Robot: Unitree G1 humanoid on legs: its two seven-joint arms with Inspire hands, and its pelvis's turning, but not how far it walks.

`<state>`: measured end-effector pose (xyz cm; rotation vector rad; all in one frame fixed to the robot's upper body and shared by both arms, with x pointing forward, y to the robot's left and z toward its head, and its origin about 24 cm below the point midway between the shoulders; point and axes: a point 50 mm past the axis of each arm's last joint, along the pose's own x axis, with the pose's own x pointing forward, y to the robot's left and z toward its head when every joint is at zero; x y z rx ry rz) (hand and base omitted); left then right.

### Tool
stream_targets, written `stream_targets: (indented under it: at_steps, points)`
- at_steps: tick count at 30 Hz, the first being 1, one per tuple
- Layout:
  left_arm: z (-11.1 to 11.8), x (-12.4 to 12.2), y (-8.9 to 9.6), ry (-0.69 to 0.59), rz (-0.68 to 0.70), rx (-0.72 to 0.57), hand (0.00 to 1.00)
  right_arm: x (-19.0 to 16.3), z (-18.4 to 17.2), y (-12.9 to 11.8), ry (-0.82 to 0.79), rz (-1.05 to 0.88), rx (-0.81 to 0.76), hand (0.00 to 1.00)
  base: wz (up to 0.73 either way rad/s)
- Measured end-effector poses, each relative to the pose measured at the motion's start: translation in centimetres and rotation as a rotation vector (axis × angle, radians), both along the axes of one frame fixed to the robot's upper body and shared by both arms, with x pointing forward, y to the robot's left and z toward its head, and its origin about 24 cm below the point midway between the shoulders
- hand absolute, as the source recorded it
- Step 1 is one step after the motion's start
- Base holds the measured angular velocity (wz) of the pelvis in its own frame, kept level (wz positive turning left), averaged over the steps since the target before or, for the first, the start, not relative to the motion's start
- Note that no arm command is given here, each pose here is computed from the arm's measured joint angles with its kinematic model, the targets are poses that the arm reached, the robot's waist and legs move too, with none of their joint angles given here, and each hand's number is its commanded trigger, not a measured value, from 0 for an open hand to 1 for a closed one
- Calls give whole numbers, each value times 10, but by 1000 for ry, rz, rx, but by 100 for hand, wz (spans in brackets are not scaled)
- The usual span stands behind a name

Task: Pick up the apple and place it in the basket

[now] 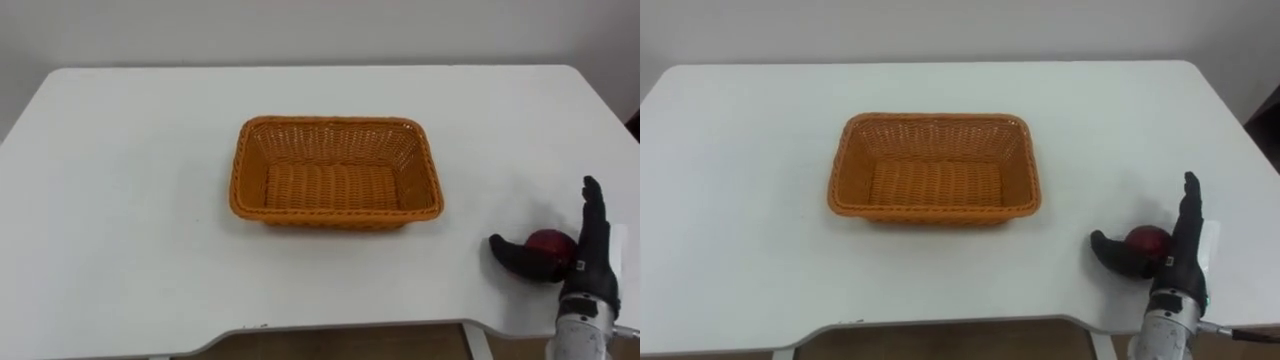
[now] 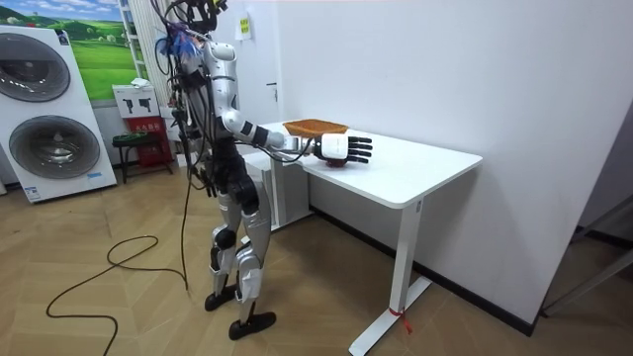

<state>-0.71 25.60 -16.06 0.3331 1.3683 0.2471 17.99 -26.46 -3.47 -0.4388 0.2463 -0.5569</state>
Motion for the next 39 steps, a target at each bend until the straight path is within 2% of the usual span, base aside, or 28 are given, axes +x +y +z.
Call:
stream_targets:
  at_steps: [3, 4, 6, 9, 22, 39]
  points:
    - [0, 0, 0, 2, 0, 1, 0, -5, -4, 0, 22, 8, 5, 0, 4]
    - [0, 0, 0, 2, 0, 3, 0, -8, -6, 2, 35, 13, 7, 44, 0]
    - [0, -1, 0, 4, 1, 14, 0, -12, -10, 5, 56, 26, 12, 100, 0]
    - [1, -4, 1, 9, 4, 31, 0, -16, -15, 9, 82, 44, 14, 100, 0]
    - [2, -1, 2, -16, 2, 46, 0, -17, -13, -5, 88, 4, -21, 100, 0]
    - [2, -1, -1, -9, -30, 48, 0, -12, -9, 2, 60, 17, -21, 100, -1]
